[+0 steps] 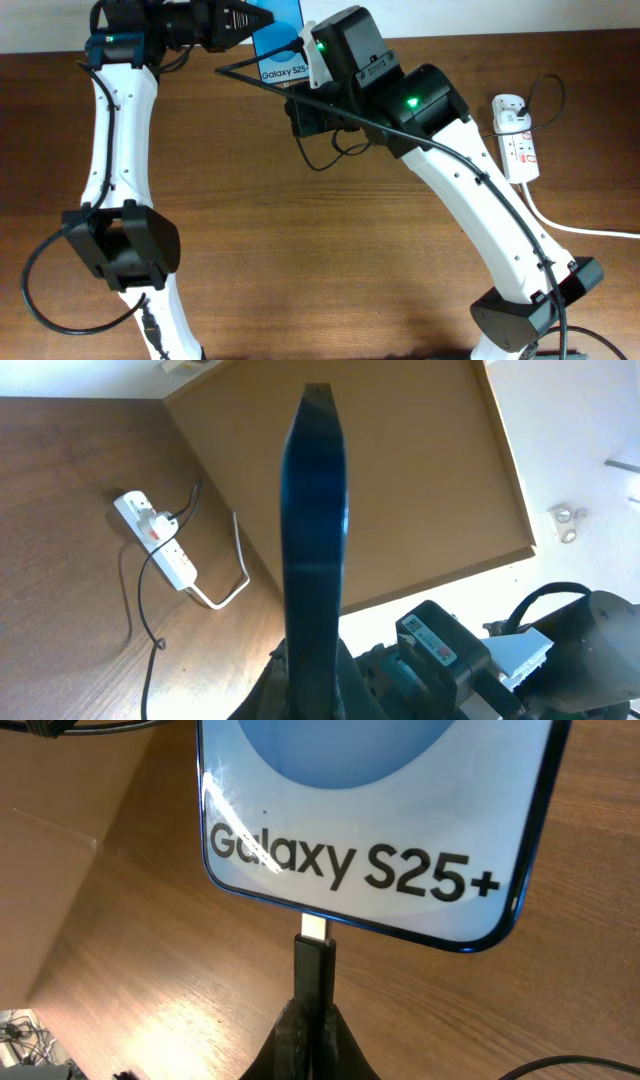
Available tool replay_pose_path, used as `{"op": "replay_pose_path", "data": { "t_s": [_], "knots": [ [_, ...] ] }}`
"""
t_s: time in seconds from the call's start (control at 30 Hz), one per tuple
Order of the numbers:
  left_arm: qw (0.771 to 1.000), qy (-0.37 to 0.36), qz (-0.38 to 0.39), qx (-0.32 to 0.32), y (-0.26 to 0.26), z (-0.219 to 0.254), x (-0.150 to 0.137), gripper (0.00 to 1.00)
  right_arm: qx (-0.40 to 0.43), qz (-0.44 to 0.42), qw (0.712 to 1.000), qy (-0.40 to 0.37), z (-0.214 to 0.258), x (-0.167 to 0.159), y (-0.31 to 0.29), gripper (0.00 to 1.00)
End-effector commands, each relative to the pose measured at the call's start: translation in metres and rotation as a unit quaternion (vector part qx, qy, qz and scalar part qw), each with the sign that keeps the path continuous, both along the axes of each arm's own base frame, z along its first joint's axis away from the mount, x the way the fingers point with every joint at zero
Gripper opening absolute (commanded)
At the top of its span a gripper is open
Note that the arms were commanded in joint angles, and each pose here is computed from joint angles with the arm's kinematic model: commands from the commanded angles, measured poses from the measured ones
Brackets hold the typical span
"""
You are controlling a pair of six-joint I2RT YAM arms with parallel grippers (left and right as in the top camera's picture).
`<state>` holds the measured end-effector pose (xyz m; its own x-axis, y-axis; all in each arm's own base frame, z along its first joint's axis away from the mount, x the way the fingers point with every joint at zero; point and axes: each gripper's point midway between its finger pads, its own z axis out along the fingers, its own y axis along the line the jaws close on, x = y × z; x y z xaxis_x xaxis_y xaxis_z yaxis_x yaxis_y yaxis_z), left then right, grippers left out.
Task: Plug charger to phone and switch on socket
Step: 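Align the USB-C plug with the phone's bottom port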
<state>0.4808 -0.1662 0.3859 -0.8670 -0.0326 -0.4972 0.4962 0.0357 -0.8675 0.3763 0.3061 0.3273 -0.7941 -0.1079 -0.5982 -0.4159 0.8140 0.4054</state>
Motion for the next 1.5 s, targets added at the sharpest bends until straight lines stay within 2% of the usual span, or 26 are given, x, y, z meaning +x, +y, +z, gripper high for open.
{"op": "replay_pose_path", "data": {
  "t_s": [0.0, 1.47],
  "knots": [
    [1.0, -0.018, -0.019, -0.007, -0.0013, 0.0133, -0.0112, 0.0, -0.001, -0.009, 1.0, -0.024, 0.007, 0.0083, -0.0002, 0.04],
    [0.999, -0.037, -0.004, 0.0, -0.0012, 0.0118, -0.0054, 0.0, -0.01, -0.018, 0.999, -0.041, 0.0088, 0.0123, 0.0009, 0.04]
  ]
}}
